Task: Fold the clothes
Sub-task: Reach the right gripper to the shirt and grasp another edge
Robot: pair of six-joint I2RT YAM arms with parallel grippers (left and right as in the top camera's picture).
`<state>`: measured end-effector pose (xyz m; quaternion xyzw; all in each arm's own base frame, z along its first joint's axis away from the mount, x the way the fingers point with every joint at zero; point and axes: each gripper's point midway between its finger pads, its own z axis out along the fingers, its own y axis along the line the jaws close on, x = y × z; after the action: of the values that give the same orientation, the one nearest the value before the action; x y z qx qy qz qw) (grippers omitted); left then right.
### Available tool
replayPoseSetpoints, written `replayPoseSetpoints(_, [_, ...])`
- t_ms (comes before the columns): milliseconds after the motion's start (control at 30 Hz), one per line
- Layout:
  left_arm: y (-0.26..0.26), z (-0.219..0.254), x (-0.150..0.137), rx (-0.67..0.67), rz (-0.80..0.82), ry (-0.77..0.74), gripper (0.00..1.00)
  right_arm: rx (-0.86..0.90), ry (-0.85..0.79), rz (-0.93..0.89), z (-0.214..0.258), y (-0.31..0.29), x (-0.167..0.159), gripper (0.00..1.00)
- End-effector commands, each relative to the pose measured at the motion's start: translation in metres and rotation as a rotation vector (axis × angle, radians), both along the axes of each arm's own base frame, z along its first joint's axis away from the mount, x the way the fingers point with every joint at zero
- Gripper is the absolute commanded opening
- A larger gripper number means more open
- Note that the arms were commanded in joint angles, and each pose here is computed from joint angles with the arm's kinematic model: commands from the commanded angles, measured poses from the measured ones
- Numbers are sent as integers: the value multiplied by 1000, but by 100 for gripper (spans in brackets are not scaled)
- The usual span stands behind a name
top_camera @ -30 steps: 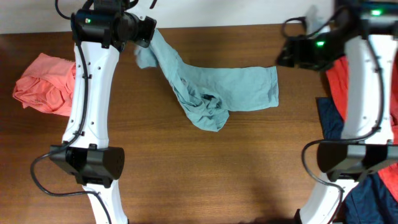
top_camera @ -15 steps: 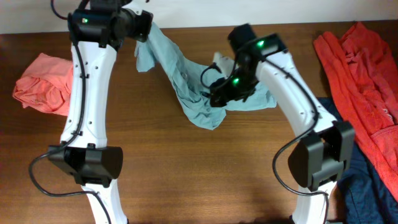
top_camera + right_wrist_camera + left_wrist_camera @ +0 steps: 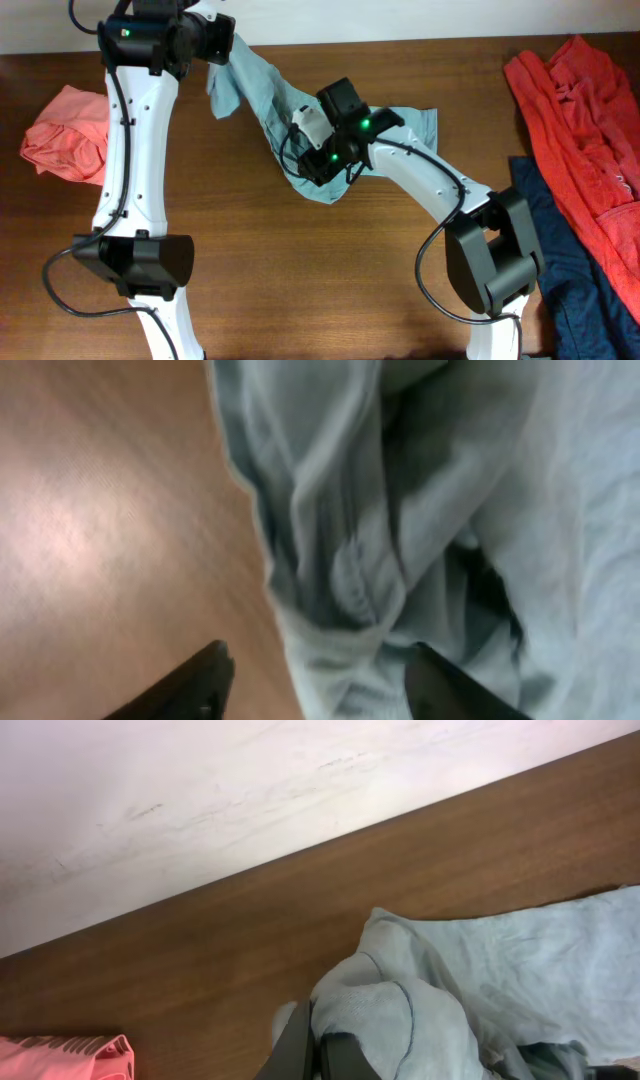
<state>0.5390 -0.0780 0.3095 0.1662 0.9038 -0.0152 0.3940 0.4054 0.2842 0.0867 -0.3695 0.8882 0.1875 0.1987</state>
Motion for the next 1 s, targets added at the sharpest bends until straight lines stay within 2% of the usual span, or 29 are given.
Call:
replayPoseSetpoints(0, [-1, 15, -1, -26, 4, -33, 1, -5, -56, 8, 0, -1, 3, 51])
replayPoseSetpoints(67, [-1, 15, -1, -26, 4, -33, 1, -7, -53, 8, -4, -2, 1, 43])
replayPoseSetpoints(100, [-1, 15, -1, -26, 4, -34, 1, -10, -46, 8, -7, -3, 0, 35])
replayPoseSetpoints(233, [-1, 15, -1, -27, 4, -33, 1, 14, -35, 19, -5, 1, -3, 32])
replayPoseSetpoints(300, [-1, 15, -1, -27, 4, -33, 0, 18, -33, 21, -5, 2, -3, 36])
replayPoseSetpoints(333, [-1, 15, -1, -27, 4, -33, 1, 17, -32, 21, -6, 2, -3, 47])
replayPoseSetpoints(400, [-1, 15, -1, -26, 4, -34, 1, 14, -25, 21, -12, 2, -2, 55])
replayPoseSetpoints(567, [-1, 15, -1, -26, 4, -34, 1, 32, 15, 37, -24, 7, -7, 55])
replayPoseSetpoints(767, [-1, 16, 0, -27, 4, -38, 1, 64, 29, 22, -17, 12, -6, 19])
replayPoseSetpoints(900, [-1, 17, 1, -27, 4, -42, 1, 79, 32, 7, -12, 14, -3, 4])
replayPoseSetpoints(967, [-1, 17, 1, -26, 4, -43, 1, 81, 30, 5, -8, 14, -1, 4])
